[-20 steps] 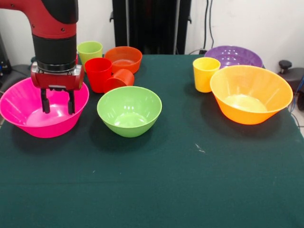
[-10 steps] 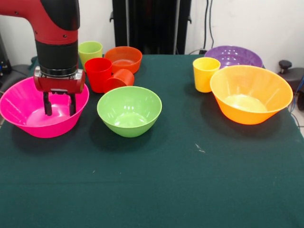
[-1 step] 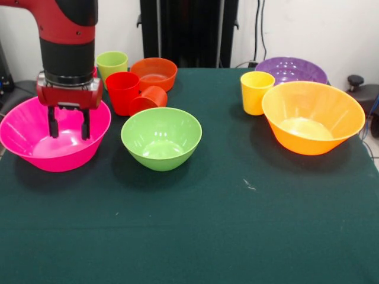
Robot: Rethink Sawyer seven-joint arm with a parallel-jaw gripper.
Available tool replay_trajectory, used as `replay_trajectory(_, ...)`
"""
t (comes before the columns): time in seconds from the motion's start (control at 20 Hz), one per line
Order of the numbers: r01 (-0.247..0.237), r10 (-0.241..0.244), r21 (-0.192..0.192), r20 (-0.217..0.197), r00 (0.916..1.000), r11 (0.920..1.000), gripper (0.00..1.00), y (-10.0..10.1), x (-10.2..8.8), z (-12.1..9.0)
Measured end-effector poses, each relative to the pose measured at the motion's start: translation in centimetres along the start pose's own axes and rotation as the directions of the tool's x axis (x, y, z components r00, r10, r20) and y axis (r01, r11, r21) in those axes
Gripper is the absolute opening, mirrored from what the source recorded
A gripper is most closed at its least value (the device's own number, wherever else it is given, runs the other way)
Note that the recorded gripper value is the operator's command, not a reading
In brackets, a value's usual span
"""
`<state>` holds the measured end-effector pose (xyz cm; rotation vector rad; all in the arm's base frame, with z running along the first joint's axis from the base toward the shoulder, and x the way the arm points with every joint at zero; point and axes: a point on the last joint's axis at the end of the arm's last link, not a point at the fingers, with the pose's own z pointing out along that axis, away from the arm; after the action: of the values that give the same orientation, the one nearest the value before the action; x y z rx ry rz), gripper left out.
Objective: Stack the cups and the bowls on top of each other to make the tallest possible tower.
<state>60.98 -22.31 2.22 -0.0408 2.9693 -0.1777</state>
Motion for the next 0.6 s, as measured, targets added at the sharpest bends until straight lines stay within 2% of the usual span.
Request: replay_trajectory(0.6,-0.046,0.044,0.028,0.057,0.9974,0.9986,1.00,-1.6,-2.7,-4.0)
